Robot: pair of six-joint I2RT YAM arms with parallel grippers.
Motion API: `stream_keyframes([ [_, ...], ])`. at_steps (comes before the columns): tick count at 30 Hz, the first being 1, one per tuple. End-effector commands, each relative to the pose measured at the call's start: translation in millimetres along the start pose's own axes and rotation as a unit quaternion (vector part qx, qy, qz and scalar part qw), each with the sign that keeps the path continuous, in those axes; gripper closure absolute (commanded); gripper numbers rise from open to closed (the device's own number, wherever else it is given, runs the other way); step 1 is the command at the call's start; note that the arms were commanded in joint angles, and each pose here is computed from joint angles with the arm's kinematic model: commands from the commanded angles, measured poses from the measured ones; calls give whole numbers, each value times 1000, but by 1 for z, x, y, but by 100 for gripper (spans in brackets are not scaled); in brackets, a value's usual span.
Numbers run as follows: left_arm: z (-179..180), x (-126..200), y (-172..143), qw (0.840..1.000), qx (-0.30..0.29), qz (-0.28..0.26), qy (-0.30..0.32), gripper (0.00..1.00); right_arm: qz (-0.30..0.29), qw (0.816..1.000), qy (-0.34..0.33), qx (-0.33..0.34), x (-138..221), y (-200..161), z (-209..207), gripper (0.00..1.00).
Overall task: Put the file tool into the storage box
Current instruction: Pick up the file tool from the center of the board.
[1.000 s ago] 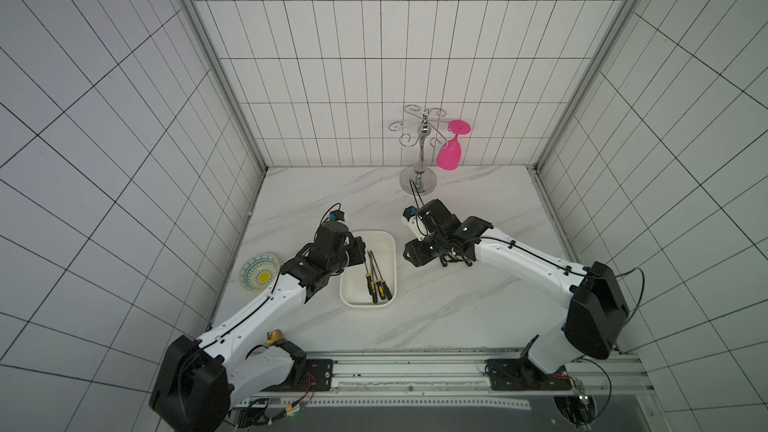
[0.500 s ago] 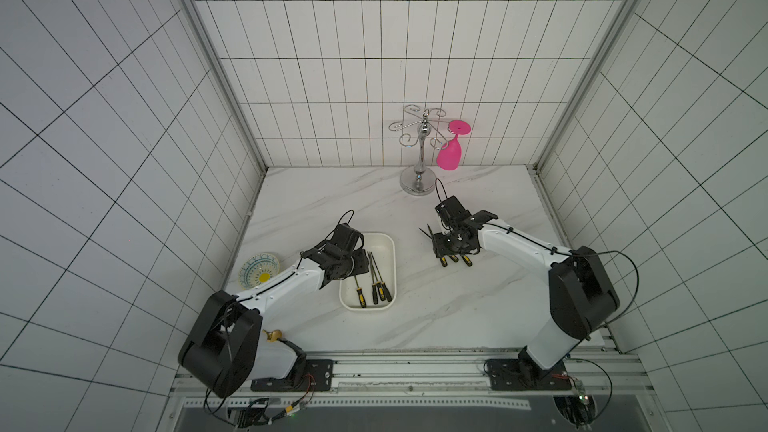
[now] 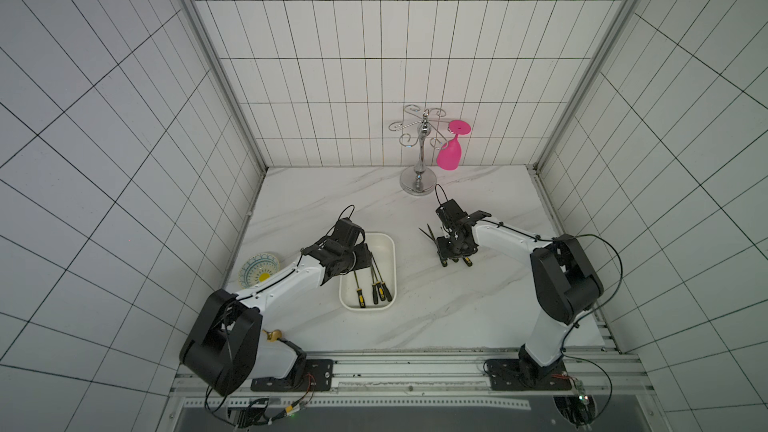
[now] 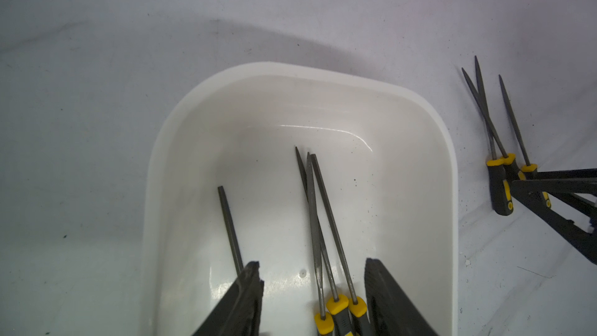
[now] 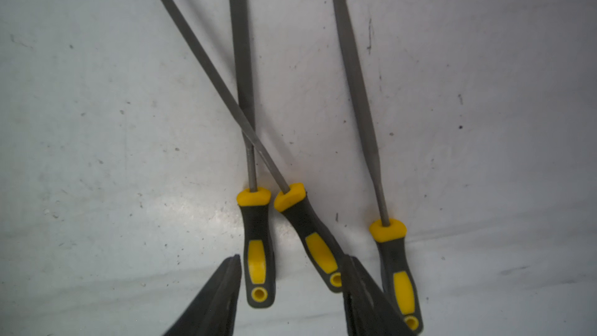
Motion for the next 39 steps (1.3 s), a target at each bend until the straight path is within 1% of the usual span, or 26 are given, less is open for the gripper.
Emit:
stream_keyframes([
  [1,-7,6,8,1000,-1,-17,-14,46,1,1000,-9,-8,-8,3,-12,49],
  [7,-8,5,7,1000,1,-12,-18,46,7,1000,11,-26,-17,4,-16,55],
  [11,-9,6,9,1000,2,-16,-18,46,26,999,29,-33,-26,-5,-10,59],
  [16,-11,7,11,1000,1,-19,-19,46,44,998,23,-33,-34,-19,-13,61],
  [18,-12,8,12,1000,1,-20,-21,46,47,998,22,-35,-35,-22,-13,64],
  [19,-12,8,13,1000,1,-21,-21,46,47,998,21,-35,-35,-22,-14,65],
  [22,-15,10,16,999,3,-25,-26,45,44,998,22,-32,-34,-19,-13,88],
  [23,-18,12,17,999,3,-26,-33,44,40,998,26,-31,-32,-17,-11,94],
  [24,-24,15,20,999,2,-29,-44,39,37,998,35,-32,-29,-15,-9,98],
  [26,-34,19,26,997,4,-36,-67,34,26,997,57,-36,-21,-10,-2,100],
  [29,-52,27,36,992,13,-52,-112,33,2,994,99,-37,-3,-2,13,100],
  [31,-62,30,40,987,24,-59,-146,32,-15,991,129,-20,13,1,29,100],
  [34,-75,29,43,979,43,-65,-186,32,-34,981,186,39,40,-4,66,100],
  [36,-81,27,44,975,52,-66,-205,32,-42,972,216,87,57,-13,91,100],
  [39,-89,22,43,972,56,-59,-219,31,-50,947,267,170,83,-33,131,100],
])
Point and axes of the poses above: each gripper's point midway between its finger pads, its own x axis back along the fingers, its own z axis along the line the jaws close on, y = z × x, the point moved 1 cm from there along x, back along the fingers
